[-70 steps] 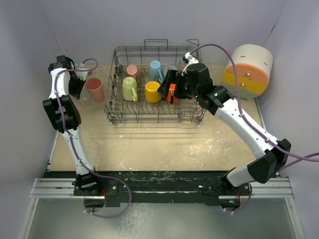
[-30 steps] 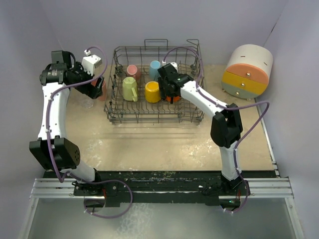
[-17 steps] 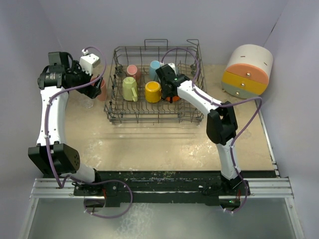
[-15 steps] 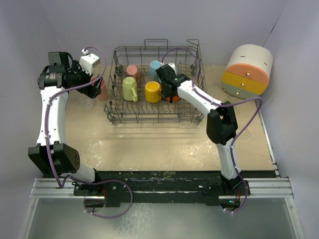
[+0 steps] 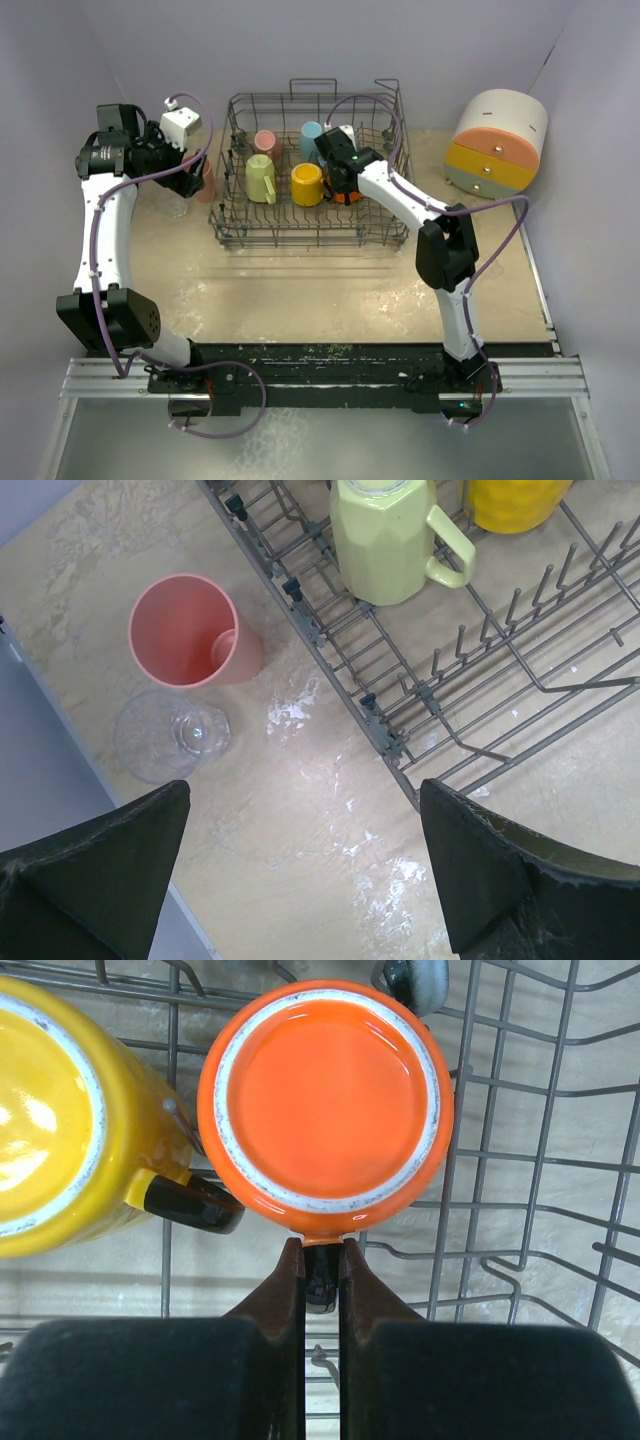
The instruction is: Unload the cups from the dish rack
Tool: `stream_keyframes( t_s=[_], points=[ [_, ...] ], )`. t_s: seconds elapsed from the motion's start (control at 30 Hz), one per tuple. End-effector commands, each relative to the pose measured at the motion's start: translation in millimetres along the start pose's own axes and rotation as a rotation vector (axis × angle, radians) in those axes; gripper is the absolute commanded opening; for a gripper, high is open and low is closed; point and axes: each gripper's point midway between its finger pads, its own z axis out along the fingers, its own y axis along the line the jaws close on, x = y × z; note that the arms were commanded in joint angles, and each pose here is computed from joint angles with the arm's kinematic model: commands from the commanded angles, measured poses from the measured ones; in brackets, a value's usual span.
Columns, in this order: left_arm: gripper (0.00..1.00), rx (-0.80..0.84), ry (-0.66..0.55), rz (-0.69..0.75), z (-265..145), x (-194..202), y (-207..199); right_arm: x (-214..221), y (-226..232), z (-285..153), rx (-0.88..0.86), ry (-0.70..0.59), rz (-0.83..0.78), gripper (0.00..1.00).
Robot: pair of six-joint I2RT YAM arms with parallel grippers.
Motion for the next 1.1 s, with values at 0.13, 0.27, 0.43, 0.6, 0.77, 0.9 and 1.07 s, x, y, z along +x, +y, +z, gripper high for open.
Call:
stream_keyframes(
  t_s=[0.13,0.27,0.43,0.6,0.77,0.9,1.07],
  points=[
    [0.99,0.040,-0.101,0.027,-14.5,-23.6,-11.8,-87.1,-22.7,-75.4,-0.023,-0.253,0.118,0.00],
    [0.99,0.065,-0.176,0.080,-17.7,-35.8,-23.0,-112.1,-32.5,-108.7,-0.047,-0.334,0.147,0.00],
    [0.99,0.100,-0.250,0.146,-18.7,-46.9,-39.7,-134.2,-43.5,-145.1,-0.073,-0.416,0.191,0.00],
    [0.99,0.131,-0.337,0.259,-25.4,-58.8,-51.5,-155.8,-38.2,-187.2,-0.203,-0.492,0.279,0.00],
    [0.99,0.148,-0.458,0.467,-39.4,-69.6,-67.1,-155.9,-2.3,-239.4,-0.495,-0.491,0.345,0.00],
    [0.99,0.155,-0.545,0.616,-55.1,-74.1,-84.5,-148.0,36.7,-276.1,-0.779,-0.464,0.431,0.00],
    [0.99,0.132,-0.618,0.729,-74.6,-70.4,-102.9,-143.2,67.9,-319.4,-1.090,-0.419,0.529,0.00]
  ],
)
